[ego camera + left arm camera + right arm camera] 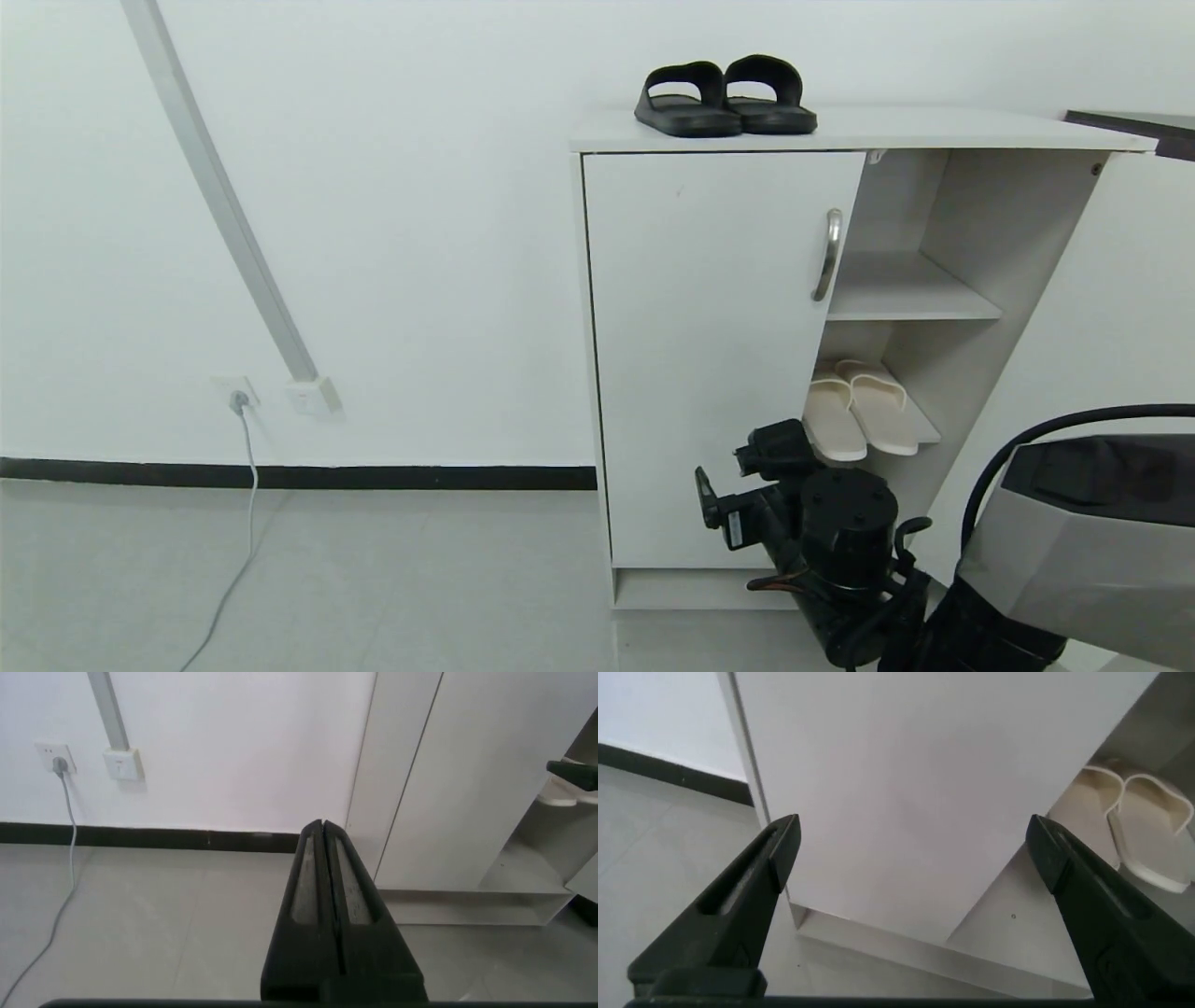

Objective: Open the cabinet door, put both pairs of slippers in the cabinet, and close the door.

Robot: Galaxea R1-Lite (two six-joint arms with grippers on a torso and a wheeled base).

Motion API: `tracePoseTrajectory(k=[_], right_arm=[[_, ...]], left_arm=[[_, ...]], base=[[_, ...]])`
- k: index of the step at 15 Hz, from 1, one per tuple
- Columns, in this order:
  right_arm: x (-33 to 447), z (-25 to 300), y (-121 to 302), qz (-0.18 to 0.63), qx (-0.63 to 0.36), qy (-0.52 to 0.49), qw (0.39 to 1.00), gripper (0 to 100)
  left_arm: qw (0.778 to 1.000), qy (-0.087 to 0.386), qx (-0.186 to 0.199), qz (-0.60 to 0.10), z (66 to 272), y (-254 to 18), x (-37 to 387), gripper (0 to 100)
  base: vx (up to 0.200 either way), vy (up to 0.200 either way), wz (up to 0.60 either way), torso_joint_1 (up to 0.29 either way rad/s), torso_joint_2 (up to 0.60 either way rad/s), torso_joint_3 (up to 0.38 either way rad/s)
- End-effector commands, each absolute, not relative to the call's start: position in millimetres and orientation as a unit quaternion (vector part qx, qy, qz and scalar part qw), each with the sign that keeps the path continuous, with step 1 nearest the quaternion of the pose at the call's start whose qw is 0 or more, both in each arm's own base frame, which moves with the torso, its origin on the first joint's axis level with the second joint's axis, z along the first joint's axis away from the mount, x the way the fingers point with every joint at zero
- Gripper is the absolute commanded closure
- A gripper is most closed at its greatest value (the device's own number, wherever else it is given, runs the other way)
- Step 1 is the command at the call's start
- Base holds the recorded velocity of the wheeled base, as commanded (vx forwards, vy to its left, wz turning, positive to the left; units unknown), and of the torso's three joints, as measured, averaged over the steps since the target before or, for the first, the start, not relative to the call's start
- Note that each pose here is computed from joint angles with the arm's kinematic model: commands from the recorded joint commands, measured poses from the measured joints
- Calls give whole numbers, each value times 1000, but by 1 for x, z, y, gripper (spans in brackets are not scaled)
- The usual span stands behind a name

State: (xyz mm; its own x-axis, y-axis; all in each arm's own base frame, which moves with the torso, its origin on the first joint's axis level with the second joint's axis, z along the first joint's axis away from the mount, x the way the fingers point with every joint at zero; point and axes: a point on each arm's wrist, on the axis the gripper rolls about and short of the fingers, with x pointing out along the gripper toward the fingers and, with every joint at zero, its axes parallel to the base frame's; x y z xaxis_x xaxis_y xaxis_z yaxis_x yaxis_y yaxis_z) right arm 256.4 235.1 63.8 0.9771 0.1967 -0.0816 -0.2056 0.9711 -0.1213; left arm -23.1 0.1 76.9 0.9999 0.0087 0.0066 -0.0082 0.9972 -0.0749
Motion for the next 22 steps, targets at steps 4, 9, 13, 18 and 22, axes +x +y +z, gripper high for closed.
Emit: tracePoseTrajectory(k=[4,9,13,18,22], right_arm=[[256,64,235,101,-66,35,992,0],[256,63,235,102,-67,37,992,0],[256,61,235,102,-68,38,992,0],[257,61,235,102,-68,38,992,0],[257,61,235,102,-68,39,992,0]], left_arm=[[999,-2,-38,5,76,0,-23,100],[999,-1,-38,5,76,0,-23,100],[999,-2,-38,5,76,0,-23,100],[999,0,-38,5,76,0,-23,100],[999,-2,-38,5,76,0,-23,100]], base=[[0,0,0,35,-378,-359],[0,0,0,99,-474,-348],[0,0,0,149,-465,-325],[0,0,0,176,-484,-318],[0,0,0,203,-510,-317]])
